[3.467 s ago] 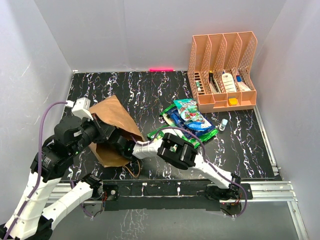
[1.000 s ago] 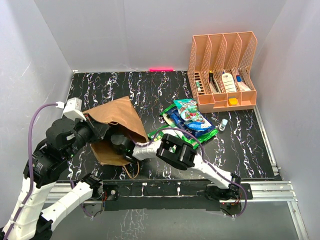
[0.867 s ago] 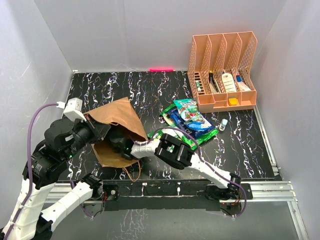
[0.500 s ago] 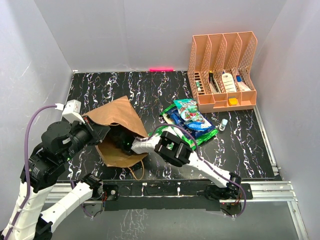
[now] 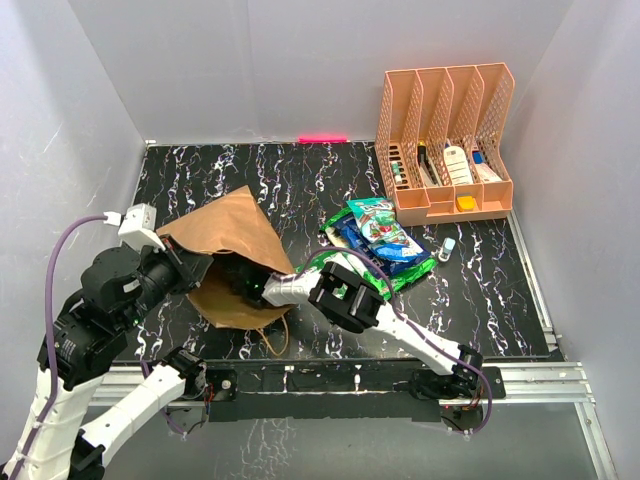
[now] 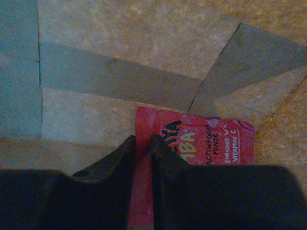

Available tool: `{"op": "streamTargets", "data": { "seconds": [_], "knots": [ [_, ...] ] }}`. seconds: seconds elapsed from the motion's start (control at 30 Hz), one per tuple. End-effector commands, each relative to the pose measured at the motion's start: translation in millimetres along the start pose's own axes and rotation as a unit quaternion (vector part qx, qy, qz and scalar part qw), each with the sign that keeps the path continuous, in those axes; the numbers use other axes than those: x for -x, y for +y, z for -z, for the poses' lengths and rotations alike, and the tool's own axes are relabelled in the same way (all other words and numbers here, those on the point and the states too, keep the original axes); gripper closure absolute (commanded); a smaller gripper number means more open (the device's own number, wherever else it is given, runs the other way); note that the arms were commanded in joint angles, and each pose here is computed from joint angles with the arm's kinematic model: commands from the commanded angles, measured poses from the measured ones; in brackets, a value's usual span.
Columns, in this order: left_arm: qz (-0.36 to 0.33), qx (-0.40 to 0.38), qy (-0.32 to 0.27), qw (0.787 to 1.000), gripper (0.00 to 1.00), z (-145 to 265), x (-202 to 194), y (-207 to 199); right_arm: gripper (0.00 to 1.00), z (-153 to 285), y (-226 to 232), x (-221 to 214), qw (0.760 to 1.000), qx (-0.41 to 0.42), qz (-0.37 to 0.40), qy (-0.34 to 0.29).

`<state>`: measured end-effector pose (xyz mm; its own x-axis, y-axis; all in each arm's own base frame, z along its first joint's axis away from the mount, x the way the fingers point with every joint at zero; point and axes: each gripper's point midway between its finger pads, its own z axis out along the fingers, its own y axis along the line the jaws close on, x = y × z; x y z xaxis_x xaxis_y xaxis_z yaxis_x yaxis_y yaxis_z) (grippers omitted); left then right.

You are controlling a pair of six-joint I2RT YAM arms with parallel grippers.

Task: Take the snacks out of the paper bag
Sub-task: Take out the snack from the paper bag.

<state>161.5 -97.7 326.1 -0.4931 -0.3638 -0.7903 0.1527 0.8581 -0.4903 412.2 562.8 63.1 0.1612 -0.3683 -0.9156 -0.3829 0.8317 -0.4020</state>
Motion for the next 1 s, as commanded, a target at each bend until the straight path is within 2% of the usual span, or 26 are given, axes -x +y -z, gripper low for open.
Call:
{"op": "streamTargets", "data": {
  "seconds": [0.0,0.2,0.47,0.73,0.97],
  "knots": [
    [0.003,0.022,-0.019,1.0,1.0,3,6,9,0.91,4,-23,38,0.999,-0.019,-0.014,-0.024],
    [0.003,0.054,-0.028,0.998,1.0,1,7,21,0.93,28,-13,66,0.999,0.016,-0.016,-0.048],
    [-0.004,0.061,-0.036,0.997,1.0,0,12,22,0.93,91,19,98,0.985,0.134,-0.029,-0.106],
    [-0.005,0.053,-0.037,0.998,1.0,-2,13,19,0.93,143,20,129,0.96,0.228,-0.07,-0.149],
    [-0.007,0.054,-0.04,0.998,1.0,-3,15,19,0.93,199,19,157,0.917,0.328,-0.105,-0.2]
  ]
}}
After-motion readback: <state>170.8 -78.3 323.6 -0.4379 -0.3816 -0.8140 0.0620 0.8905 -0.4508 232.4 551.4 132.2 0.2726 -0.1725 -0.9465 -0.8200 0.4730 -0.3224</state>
